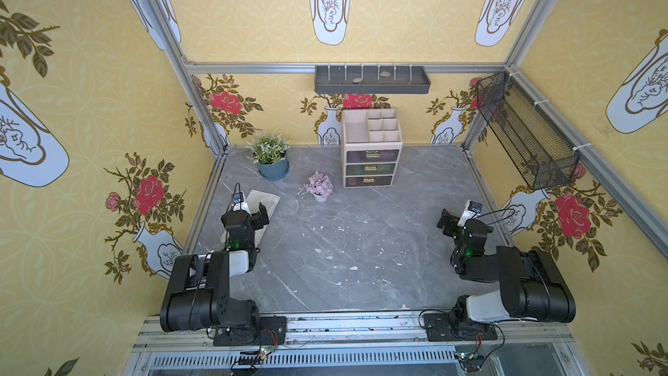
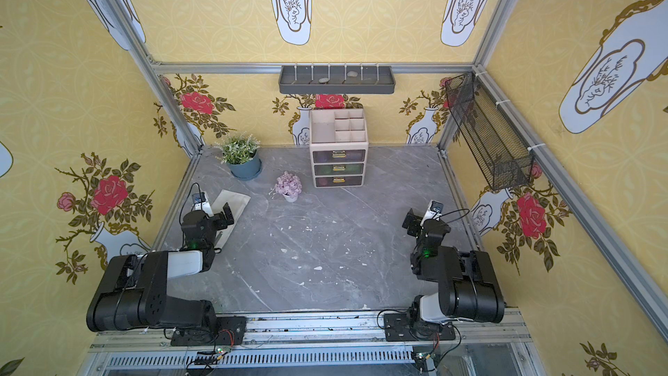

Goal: Sort the rolls of trash bags by color and place them into the drawer
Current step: Reset both arms

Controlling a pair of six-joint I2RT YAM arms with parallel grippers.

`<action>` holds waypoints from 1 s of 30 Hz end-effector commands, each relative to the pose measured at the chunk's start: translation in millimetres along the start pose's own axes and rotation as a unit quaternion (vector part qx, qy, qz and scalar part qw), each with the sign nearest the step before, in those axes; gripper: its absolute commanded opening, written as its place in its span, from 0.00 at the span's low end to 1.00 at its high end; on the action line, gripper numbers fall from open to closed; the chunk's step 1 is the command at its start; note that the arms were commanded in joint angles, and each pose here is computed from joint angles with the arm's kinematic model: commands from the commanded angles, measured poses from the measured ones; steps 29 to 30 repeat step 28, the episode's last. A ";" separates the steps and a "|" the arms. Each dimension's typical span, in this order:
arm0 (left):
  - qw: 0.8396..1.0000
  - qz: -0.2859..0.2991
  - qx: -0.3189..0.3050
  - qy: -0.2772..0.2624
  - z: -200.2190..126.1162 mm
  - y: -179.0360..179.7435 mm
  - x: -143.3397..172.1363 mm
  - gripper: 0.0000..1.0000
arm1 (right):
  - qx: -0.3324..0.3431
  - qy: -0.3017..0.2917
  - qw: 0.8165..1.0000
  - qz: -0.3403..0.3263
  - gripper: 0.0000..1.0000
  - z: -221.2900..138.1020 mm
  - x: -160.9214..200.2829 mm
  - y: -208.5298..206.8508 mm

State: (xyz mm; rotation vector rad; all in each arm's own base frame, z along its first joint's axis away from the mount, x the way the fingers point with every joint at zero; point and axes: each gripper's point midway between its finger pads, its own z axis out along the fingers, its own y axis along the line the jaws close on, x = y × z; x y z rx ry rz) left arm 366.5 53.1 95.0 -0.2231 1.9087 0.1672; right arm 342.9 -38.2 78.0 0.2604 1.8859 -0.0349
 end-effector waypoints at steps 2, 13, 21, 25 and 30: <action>1.000 0.005 0.018 -0.005 0.8 -6.2 -3.5 0.99 | 0.001 -0.020 1.000 0.001 0.97 -0.3 -10.1 0.5; 1.000 0.006 0.021 -0.004 1.2 -7.6 -3.4 0.99 | 0.001 -0.021 1.000 0.000 0.97 -0.3 -10.2 0.8; 0.999 0.013 0.042 -0.002 1.0 -14.6 -2.4 0.99 | 0.001 -0.021 1.000 0.001 0.97 -0.3 -10.6 0.6; 0.998 0.010 0.060 0.002 1.8 -17.1 -1.9 0.99 | 0.001 -0.021 1.000 0.001 0.97 -0.3 -10.4 0.7; 0.998 0.010 0.059 0.002 1.4 -16.9 -1.5 0.99 | 0.001 -0.021 1.000 0.000 0.97 -0.3 -10.4 0.7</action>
